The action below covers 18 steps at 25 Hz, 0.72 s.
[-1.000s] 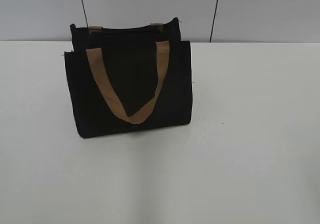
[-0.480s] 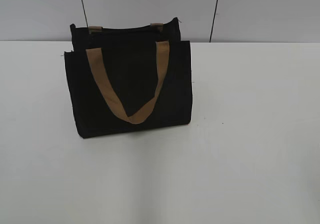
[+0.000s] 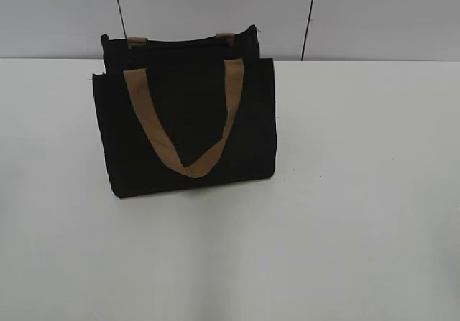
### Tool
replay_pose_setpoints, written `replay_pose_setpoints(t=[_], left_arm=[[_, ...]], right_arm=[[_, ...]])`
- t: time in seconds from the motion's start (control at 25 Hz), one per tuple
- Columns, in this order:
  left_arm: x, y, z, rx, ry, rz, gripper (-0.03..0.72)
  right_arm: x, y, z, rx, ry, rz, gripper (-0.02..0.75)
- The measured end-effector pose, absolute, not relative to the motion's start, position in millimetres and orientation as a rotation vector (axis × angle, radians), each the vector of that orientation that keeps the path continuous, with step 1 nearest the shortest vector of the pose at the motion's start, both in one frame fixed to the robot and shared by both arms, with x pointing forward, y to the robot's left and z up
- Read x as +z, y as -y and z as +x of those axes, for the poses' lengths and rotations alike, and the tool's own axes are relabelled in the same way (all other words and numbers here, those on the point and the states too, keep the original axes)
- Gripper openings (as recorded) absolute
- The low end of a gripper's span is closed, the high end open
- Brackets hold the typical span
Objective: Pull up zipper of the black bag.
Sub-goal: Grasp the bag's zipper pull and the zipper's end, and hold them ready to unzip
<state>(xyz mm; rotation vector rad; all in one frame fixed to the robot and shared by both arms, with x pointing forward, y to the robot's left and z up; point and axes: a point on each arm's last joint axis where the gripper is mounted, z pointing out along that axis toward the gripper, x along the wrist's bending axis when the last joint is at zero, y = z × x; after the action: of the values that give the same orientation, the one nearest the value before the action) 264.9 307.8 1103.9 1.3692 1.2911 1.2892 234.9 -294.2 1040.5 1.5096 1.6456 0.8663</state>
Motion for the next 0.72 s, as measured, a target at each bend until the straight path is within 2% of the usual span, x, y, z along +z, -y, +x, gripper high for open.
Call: replay_pose_setpoints(t=[0.24,0.36,0.52,0.72], left_arm=[[1100.3,-293.8,341.9,1.296,-1.062,1.41,0.516],[1088.6,-284.6,379.4,1.241,-1.024,1.405,0.501],[1057.3,-274.0,430.2,1.137,-1.014,1.446,0.498],[1020.9,-277.7,470.1,1.046,-1.017,1.437,0.498]], right_arm=[[1040.5,294.2,234.9,0.866,-1.646,1.51,0.465],[1040.5,294.2,234.9,0.866,-1.646,1.51,0.465],[1040.5,294.2,234.9,0.866,-1.646,1.51,0.465],[1040.5,294.2,234.9,0.866,-1.646,1.51,0.465]])
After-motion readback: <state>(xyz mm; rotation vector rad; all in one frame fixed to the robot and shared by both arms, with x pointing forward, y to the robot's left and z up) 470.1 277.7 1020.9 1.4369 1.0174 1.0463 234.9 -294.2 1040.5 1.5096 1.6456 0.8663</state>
